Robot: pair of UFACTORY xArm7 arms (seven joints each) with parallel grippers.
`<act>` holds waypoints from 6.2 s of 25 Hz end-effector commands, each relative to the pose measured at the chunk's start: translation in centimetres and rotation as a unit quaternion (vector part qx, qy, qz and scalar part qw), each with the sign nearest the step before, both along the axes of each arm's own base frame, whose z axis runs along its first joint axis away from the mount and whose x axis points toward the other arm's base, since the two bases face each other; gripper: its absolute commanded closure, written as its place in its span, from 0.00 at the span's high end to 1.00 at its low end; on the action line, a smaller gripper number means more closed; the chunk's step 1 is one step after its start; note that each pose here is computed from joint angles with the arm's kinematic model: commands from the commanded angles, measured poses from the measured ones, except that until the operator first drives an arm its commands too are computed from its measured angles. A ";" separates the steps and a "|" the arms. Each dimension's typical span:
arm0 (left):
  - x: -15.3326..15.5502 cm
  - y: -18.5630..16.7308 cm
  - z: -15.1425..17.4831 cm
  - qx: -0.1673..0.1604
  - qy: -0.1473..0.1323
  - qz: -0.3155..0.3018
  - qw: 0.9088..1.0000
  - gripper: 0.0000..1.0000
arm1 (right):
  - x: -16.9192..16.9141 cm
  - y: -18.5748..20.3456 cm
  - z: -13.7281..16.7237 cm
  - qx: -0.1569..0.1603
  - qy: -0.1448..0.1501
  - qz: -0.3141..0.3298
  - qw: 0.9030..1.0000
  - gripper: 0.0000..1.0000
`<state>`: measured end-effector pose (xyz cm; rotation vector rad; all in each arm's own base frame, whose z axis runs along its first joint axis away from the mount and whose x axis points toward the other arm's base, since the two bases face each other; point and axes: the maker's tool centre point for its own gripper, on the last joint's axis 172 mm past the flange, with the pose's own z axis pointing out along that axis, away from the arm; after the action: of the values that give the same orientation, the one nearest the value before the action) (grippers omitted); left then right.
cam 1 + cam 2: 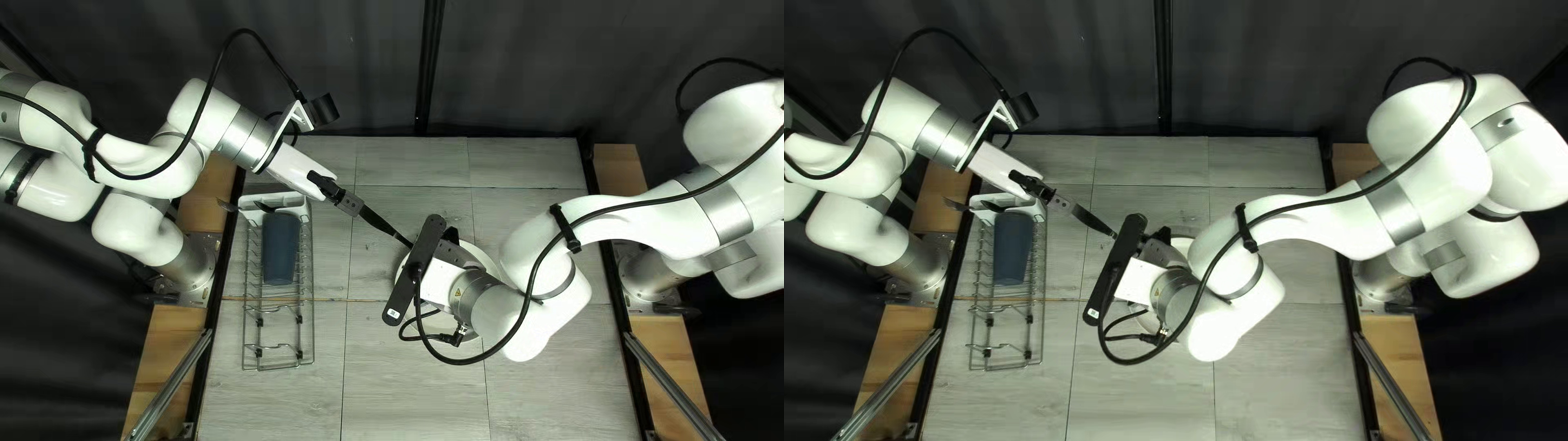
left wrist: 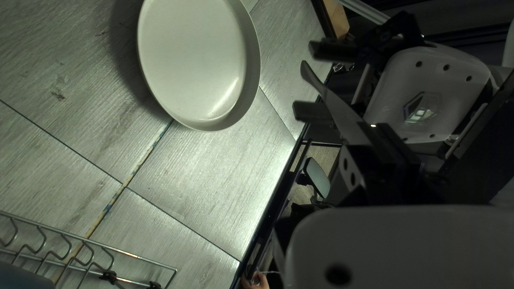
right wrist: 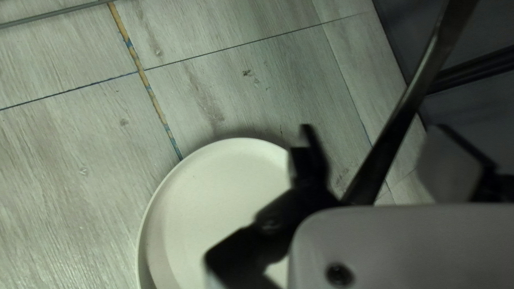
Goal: Pick up and place plate onto table. Place down one fork to the left of the plate. Place spoon and knife to the right of the plate. Place cup above the knife and spoon
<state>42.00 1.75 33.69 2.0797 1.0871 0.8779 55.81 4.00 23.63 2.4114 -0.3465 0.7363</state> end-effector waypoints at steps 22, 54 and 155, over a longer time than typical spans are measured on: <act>0.0 0.0 0.0 0.000 0.000 0.000 1.000 1.00 | -11.1 -0.8 -0.9 -0.041 0.077 -0.079 0.993 0.00; 0.0 0.0 0.0 0.000 0.000 0.000 1.000 1.00 | -21.3 0.2 -2.2 0.132 0.052 -0.380 0.914 0.00; 0.0 0.0 0.0 0.000 0.000 0.000 1.000 1.00 | -30.6 -4.6 6.1 0.230 0.180 -0.086 0.952 1.00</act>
<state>42.00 1.75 33.69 2.0797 1.0872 0.8779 26.50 1.26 26.10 2.8015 -0.7721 0.0821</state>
